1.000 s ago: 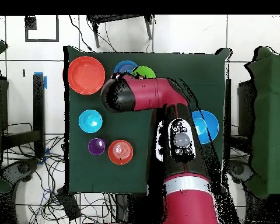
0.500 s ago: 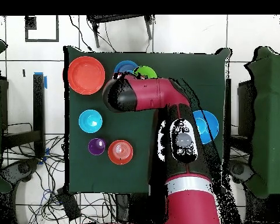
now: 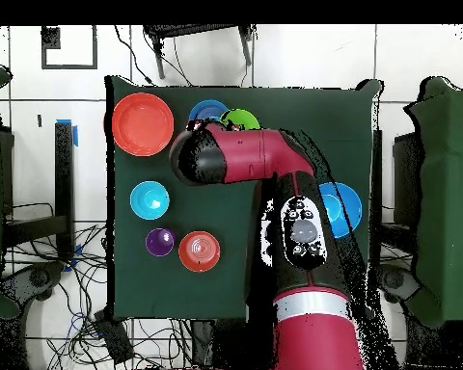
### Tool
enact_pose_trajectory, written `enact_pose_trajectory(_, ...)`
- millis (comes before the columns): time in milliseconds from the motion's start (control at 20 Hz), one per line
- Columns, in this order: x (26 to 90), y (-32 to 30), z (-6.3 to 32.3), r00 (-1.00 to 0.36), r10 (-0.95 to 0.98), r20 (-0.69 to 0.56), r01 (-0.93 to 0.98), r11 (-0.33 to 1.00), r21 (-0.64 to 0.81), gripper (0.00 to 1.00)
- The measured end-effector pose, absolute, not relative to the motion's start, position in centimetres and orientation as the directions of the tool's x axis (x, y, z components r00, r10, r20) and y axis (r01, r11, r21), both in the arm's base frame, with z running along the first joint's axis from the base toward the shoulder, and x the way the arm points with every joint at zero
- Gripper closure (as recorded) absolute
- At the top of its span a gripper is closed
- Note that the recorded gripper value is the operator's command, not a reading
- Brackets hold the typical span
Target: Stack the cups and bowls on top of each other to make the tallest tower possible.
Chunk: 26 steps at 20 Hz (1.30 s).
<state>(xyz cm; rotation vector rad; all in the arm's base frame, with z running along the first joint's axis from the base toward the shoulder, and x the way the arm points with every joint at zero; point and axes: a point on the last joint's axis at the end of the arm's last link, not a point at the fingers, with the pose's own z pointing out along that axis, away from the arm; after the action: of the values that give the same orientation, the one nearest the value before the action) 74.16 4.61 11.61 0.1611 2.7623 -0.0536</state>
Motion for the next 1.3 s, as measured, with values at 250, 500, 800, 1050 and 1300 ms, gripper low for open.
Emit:
enact_pose_trajectory(250,74.2,4.6,11.6,-0.924,0.105,-0.367,0.119,0.993,-0.016,1.00)
enact_pose_trajectory(500,74.1,4.6,11.5,-0.925,0.105,-0.365,0.119,0.993,-0.016,1.00)
enact_pose_trajectory(800,73.7,4.8,10.3,-0.932,0.105,-0.348,0.117,0.993,-0.014,1.00)
enact_pose_trajectory(1050,73.6,5.2,9.9,-0.934,0.101,-0.342,0.112,0.994,-0.013,1.00)
enact_pose_trajectory(1300,73.4,5.7,9.4,-0.937,0.096,-0.335,0.106,0.994,-0.012,1.00)
